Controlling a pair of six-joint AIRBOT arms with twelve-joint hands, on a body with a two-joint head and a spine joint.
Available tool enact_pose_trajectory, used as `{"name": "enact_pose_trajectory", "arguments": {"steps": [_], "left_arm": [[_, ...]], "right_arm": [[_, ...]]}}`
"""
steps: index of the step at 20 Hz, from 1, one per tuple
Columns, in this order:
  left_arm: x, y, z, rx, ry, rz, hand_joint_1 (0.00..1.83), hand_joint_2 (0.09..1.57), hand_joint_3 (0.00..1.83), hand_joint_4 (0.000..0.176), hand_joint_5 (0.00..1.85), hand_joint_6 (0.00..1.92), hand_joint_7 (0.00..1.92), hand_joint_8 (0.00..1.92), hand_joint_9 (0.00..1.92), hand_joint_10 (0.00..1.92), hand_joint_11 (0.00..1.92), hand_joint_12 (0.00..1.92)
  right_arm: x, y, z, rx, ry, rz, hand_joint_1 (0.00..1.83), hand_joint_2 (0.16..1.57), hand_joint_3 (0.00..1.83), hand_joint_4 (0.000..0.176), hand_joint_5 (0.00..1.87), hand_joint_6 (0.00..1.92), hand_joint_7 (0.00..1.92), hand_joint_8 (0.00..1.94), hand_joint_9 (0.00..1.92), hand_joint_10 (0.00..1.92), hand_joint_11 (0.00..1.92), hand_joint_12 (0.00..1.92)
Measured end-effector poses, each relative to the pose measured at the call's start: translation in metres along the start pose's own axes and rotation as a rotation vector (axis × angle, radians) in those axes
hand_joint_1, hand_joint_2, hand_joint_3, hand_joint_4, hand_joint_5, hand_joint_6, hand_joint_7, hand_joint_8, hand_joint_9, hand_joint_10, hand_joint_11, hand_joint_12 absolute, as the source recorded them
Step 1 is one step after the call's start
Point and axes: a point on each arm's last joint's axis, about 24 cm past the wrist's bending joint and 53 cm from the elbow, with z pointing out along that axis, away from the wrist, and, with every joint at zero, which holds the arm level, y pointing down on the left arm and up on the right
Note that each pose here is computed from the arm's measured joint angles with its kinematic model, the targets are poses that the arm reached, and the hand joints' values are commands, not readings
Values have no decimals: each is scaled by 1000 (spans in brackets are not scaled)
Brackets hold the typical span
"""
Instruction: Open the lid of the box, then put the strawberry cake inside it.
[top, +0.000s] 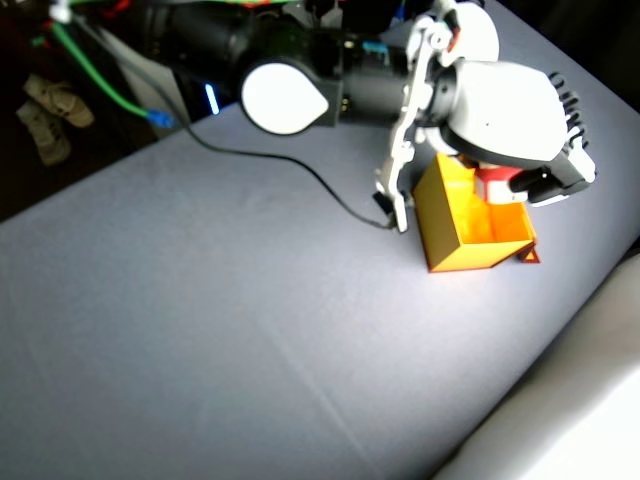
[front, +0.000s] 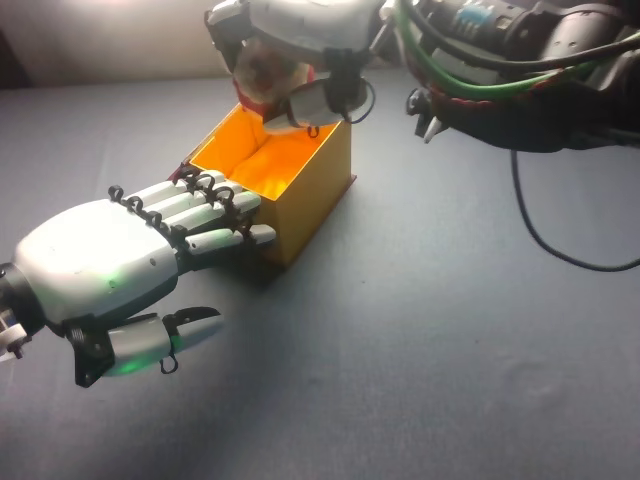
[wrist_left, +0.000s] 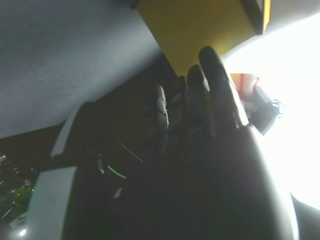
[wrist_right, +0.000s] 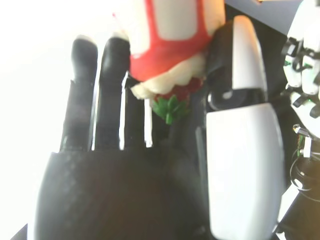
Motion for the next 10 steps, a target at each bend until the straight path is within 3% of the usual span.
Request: {"name": "enact_pose_trajectory", "arguments": {"steps": [1,2,3,4,5,7,9,10], "left_arm": [[0,0,0,-1,2,0,399,1486,0,0,229,5,35,6,0,0,0,1],[1,1,0,-3,4,0,387,1486,0,0,205,1,40,7,16,7,6,4],[1,0,0,-2,4,-1,381,1482,0,0,230,13,64,16,38,16,9,6],[1,1,0,-2,4,3,278,1503,7,0,228,13,80,19,27,12,1,0],[1,2,0,-7,5,1,234,1513,8,0,170,2,82,16,24,11,0,0],[1,3,0,-9,7,-2,259,1508,2,0,151,7,64,6,30,14,0,0],[2,3,0,-9,8,-2,173,1521,5,0,142,23,97,24,30,15,0,0],[1,3,0,-11,8,-2,166,1524,6,0,126,16,96,22,36,19,0,0]], "right_arm": [[3,-3,1,11,11,2,1268,1290,0,0,412,653,677,1558,739,1577,657,1873],[5,-7,3,25,16,11,1187,1308,0,0,561,1331,654,1550,730,1585,701,1868],[9,-11,5,41,30,15,1179,1315,0,0,523,1362,728,1609,759,1482,725,1800],[12,-14,6,52,41,14,1195,1279,0,0,602,1291,781,1548,774,1313,686,1712],[15,-15,8,59,52,15,1299,1273,2,0,606,1288,687,1494,712,1571,535,1648],[20,-16,10,67,66,16,1330,1250,0,0,626,1408,699,1361,743,1521,486,1402],[24,-15,12,71,75,17,1324,1270,1,0,655,1279,646,1488,668,1656,460,1611],[25,-15,13,73,79,18,1167,1286,0,0,695,1333,644,1558,554,1218,378,1581]]}}
